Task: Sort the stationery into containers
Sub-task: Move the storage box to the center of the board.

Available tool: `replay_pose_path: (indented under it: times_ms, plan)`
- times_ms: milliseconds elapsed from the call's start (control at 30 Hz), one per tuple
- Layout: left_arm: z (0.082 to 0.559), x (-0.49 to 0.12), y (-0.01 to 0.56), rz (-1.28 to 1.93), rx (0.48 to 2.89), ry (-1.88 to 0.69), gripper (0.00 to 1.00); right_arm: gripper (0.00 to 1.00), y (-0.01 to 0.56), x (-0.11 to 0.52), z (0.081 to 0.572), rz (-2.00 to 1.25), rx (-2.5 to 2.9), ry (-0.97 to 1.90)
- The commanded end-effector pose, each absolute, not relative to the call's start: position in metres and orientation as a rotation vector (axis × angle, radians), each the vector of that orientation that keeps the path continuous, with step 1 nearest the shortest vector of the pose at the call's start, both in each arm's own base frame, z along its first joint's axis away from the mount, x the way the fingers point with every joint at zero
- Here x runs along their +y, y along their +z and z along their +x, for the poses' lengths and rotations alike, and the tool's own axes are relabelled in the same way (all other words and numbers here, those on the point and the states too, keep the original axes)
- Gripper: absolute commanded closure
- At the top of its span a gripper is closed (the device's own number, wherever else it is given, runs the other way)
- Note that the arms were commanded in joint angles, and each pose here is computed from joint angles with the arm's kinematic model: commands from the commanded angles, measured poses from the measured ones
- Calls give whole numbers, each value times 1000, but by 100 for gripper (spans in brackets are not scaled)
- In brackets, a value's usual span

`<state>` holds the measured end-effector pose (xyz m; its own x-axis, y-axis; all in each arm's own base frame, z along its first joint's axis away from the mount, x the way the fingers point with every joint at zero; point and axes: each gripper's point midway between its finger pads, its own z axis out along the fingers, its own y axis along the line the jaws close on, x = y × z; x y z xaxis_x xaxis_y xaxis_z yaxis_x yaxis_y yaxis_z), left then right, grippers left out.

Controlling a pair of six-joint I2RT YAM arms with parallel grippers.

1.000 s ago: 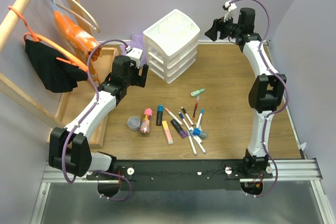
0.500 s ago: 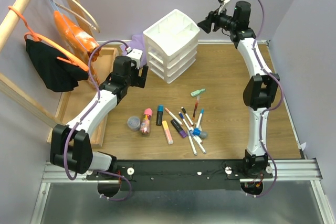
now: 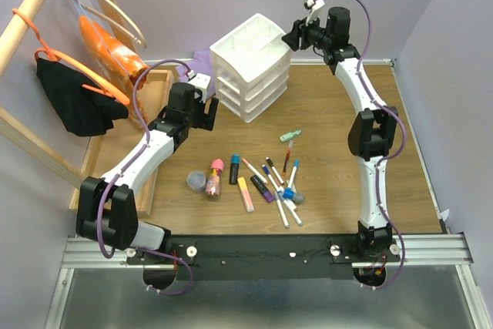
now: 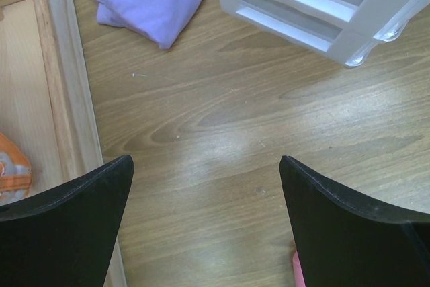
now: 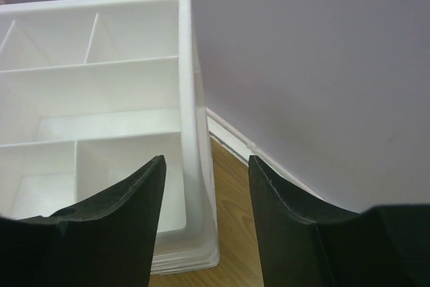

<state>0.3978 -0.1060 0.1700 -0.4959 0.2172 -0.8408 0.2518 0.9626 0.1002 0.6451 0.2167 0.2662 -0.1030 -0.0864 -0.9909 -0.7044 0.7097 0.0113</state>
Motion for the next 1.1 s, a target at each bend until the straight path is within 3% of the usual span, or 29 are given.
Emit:
replay_pose_path:
  times_ms: [0,200,433,533,600,633,1067]
  plan:
    - [405,-104,175,303,2099,-30,1,43,264,218,659,-631,1619,445]
    - [410,-107,173,271,2104,-48,1,50,252,223,657,-648,1655,412]
    - [412,-109,171,268,2110,-56,1,67,247,217,655,-640,1687,378]
    - [413,-110,170,265,2114,-64,1,78,246,212,653,-624,1707,357]
    - [414,-110,168,264,2121,-66,1,96,252,206,651,-598,1716,331]
    - [413,-111,166,265,2124,-70,1,99,248,204,649,-590,1731,320]
    - [416,-115,152,252,2132,-100,1,99,271,142,608,-321,1842,95]
